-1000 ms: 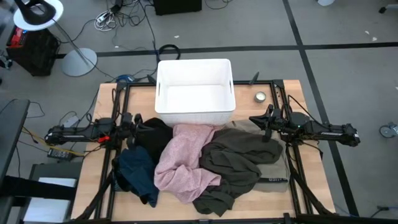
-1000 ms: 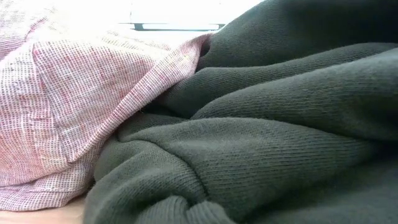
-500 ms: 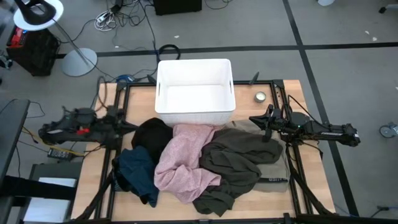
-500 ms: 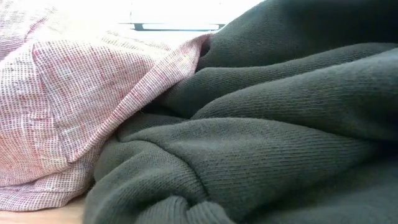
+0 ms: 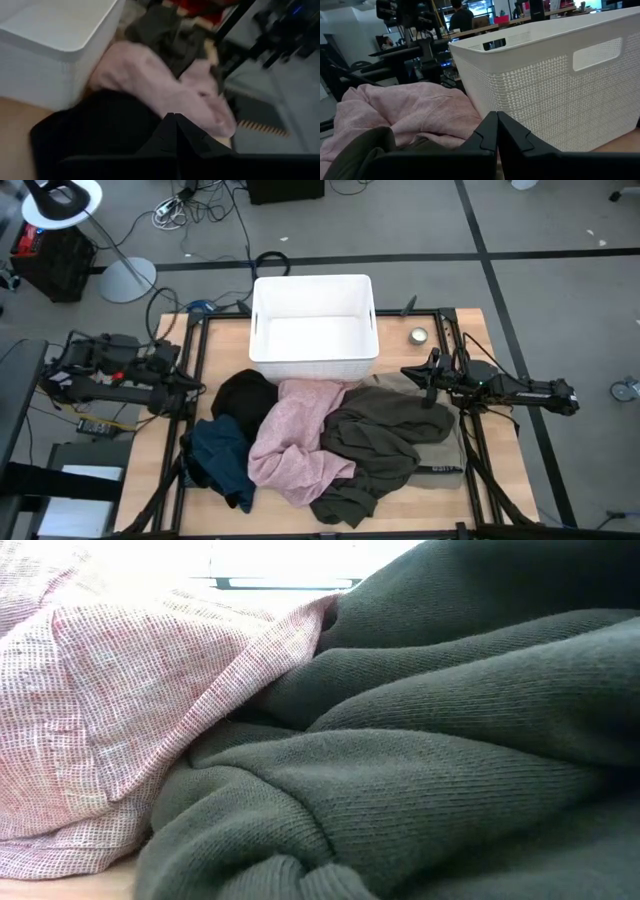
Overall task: Sort clothes
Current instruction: Put the blue shorts into the white laundry organizer
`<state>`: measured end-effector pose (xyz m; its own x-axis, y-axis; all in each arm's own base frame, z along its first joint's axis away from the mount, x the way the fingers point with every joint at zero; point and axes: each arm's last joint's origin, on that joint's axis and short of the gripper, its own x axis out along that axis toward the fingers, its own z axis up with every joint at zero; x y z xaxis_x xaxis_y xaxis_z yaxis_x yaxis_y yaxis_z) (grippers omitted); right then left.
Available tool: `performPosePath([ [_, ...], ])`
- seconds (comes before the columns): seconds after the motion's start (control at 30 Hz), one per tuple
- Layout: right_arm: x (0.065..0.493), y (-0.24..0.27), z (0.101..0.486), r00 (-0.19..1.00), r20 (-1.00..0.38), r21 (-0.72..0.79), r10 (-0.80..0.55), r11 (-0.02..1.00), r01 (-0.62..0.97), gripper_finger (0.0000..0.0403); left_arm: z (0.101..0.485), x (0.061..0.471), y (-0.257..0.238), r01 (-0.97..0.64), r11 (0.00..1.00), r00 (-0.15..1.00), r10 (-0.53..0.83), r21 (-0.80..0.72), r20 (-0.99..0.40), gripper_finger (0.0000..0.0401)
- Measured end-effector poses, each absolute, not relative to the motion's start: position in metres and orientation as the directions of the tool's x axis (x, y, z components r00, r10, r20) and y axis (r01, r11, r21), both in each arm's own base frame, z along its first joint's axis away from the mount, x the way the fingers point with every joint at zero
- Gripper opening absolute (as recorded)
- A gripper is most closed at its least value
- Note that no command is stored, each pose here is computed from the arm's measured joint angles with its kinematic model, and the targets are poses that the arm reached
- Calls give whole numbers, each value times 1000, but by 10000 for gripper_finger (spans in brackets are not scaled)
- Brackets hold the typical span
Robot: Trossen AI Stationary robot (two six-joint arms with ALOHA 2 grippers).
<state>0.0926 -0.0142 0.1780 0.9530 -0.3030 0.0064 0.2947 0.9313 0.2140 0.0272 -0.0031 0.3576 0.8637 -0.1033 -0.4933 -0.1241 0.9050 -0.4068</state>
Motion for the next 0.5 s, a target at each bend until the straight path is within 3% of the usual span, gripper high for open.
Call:
performPosePath([
  [0.2, 93, -14, 178, 953, 7, 214, -303, 931, 295, 7, 368, 49, -4, -146, 913, 793, -122, -381, -596, 0],
  [0.5, 93, -14, 178, 953, 7, 214, -303, 931, 295, 7, 369, 72, -10, -123, 914, 745, -172, -387, -644, 0],
])
